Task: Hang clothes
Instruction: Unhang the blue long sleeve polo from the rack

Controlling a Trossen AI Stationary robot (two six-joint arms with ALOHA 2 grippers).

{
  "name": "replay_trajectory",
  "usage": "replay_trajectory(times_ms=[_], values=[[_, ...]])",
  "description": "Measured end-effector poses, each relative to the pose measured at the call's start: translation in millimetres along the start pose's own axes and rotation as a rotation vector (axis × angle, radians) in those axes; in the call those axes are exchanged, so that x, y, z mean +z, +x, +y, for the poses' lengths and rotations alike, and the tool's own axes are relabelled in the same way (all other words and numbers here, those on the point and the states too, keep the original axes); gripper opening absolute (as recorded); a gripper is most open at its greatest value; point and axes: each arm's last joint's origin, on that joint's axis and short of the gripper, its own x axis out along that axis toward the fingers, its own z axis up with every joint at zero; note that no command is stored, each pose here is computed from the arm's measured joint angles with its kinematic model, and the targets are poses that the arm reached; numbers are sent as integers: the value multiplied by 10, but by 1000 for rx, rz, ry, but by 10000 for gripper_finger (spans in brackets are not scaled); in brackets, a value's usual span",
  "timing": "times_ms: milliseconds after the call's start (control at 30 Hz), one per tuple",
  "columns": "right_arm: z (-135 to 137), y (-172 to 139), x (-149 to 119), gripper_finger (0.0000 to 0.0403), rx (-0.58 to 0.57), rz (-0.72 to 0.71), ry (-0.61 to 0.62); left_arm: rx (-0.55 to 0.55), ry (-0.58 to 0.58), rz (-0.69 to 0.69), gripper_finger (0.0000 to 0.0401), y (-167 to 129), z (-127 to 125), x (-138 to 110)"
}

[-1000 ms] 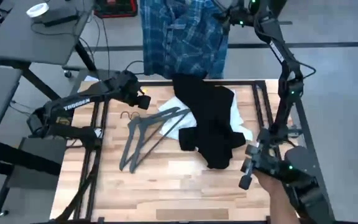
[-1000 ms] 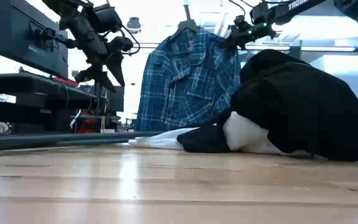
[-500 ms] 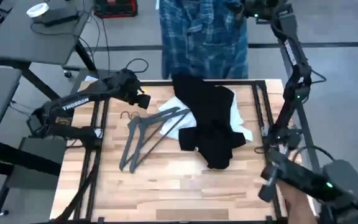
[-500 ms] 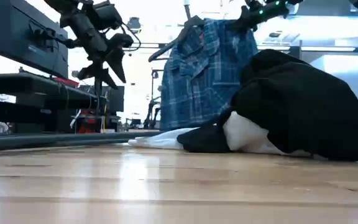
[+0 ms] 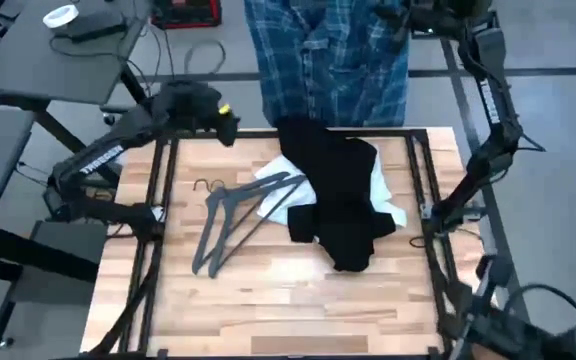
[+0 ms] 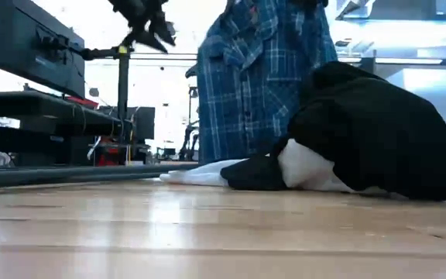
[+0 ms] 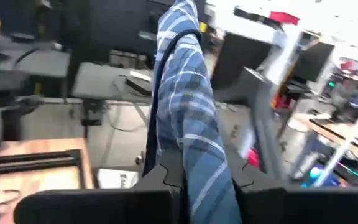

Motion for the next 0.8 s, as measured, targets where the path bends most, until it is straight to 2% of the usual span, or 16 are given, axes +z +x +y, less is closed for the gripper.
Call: replay_trajectory(times_ms=[267, 433, 533, 800], values=[[456, 105, 214, 23, 98, -28, 22, 139, 250, -397, 142, -568, 15, 713], [765, 284, 269, 23, 151, -16, 31, 181, 401, -567, 142, -749, -69, 912], [930, 363, 305, 23, 164, -11, 31, 222, 468, -587, 142, -763, -111, 934], [1290, 490, 391, 23, 189, -6, 25, 280, 576, -468, 142, -548, -139, 874]])
